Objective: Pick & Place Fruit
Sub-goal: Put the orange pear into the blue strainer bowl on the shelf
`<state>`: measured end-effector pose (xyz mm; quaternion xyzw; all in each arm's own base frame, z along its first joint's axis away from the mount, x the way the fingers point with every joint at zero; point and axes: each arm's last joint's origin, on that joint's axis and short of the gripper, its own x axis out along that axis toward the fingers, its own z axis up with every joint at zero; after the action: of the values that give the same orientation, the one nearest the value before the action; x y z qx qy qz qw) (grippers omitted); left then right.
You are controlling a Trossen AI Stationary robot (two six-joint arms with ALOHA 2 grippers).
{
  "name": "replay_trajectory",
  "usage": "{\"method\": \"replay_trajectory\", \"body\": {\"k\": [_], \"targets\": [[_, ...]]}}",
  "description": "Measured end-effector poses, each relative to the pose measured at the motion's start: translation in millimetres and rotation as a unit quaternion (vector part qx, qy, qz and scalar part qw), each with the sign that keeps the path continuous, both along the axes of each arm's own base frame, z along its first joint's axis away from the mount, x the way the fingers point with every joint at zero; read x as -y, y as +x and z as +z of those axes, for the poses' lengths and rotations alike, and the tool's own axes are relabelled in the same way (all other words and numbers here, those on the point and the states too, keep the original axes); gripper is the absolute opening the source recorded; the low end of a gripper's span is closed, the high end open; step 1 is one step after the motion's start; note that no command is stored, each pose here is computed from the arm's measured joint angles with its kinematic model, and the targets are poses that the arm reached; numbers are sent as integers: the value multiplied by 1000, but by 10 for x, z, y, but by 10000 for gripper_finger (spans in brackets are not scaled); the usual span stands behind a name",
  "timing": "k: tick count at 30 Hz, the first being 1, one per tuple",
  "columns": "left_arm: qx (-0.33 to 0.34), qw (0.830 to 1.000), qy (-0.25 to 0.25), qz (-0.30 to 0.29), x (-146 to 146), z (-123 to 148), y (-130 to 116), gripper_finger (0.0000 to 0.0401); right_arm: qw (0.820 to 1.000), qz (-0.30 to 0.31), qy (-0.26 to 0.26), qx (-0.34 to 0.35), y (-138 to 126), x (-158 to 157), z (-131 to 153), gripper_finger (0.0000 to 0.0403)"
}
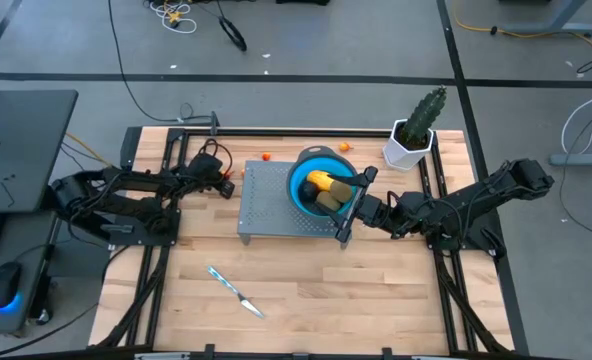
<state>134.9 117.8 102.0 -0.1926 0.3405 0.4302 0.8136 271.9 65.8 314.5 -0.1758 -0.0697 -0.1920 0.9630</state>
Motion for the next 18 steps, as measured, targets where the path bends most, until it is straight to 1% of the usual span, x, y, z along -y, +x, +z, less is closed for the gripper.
{"method": "replay_trajectory", "body": {"k": [4, 6, 9, 13, 15, 18], "targets": [[-25, 1000, 1, -4, -3, 69, -7, 140, 1000, 0, -3, -8, 3, 0, -13, 325], [-29, 999, 14, 2, -21, 184, 3, 141, 1000, 0, -3, -8, 3, -1, -15, 325], [-19, 999, 40, 13, -28, 419, -2, 137, 1000, 0, -7, -10, 3, -1, -15, 325], [27, 996, 77, 16, 13, 815, -53, 131, 1000, 0, -7, -10, 3, 0, -14, 325], [57, 994, 88, 15, 67, 996, -111, 131, 1000, 0, -7, -9, 3, 0, -14, 325], [138, 986, 96, -14, 174, 1214, -195, 138, 1000, 0, -6, -9, 3, -1, -13, 325]]}}
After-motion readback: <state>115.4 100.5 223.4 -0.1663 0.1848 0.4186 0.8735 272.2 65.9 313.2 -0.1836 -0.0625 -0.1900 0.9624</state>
